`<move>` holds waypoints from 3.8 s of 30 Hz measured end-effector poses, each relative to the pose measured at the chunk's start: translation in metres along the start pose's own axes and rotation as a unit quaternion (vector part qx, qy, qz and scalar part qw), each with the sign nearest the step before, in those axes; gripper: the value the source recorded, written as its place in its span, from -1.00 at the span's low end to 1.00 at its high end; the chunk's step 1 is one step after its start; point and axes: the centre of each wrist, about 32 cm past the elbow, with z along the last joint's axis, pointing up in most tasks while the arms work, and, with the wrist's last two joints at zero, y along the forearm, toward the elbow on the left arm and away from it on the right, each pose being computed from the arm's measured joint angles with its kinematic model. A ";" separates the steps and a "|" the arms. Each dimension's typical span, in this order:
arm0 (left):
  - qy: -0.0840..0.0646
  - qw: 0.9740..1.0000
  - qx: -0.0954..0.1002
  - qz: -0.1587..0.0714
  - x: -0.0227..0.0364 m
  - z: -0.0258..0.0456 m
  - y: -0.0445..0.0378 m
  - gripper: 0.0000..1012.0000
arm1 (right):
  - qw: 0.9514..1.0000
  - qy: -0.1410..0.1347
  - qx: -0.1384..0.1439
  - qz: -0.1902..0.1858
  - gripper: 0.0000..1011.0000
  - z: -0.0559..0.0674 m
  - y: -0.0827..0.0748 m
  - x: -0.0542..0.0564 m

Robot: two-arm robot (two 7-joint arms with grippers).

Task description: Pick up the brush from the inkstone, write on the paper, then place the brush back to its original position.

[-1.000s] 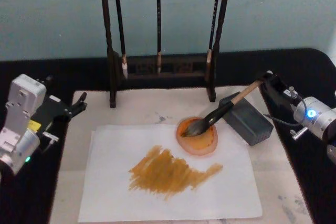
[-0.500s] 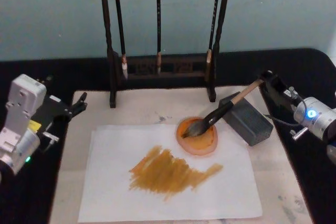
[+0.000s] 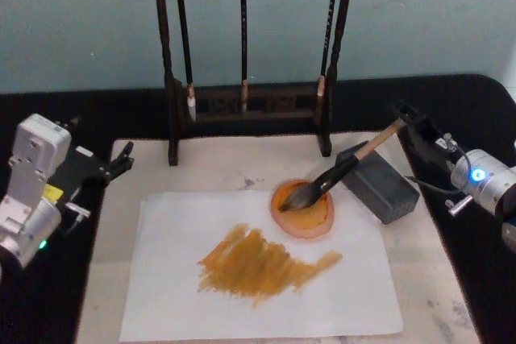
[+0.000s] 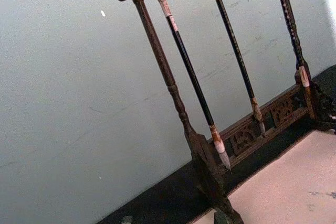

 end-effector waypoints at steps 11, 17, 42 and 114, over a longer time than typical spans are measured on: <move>0.000 1.000 0.000 0.000 0.0000 0.0000 0.0000 1.00 | 1.000 -0.001 0.003 -0.001 0.98 0.000 -0.003 -0.002; 0.000 1.000 0.000 0.000 0.0000 0.0000 0.0000 1.00 | 1.000 -0.014 0.016 -0.018 0.98 -0.001 -0.013 -0.008; 0.000 1.000 0.000 0.000 0.0000 0.0000 0.0000 1.00 | 0.942 -0.316 0.112 0.013 0.98 -0.019 -0.048 -0.048; 0.000 1.000 0.000 0.000 0.0000 0.0000 0.0000 1.00 | 0.846 -0.513 0.143 -0.017 0.98 -0.086 -0.051 -0.007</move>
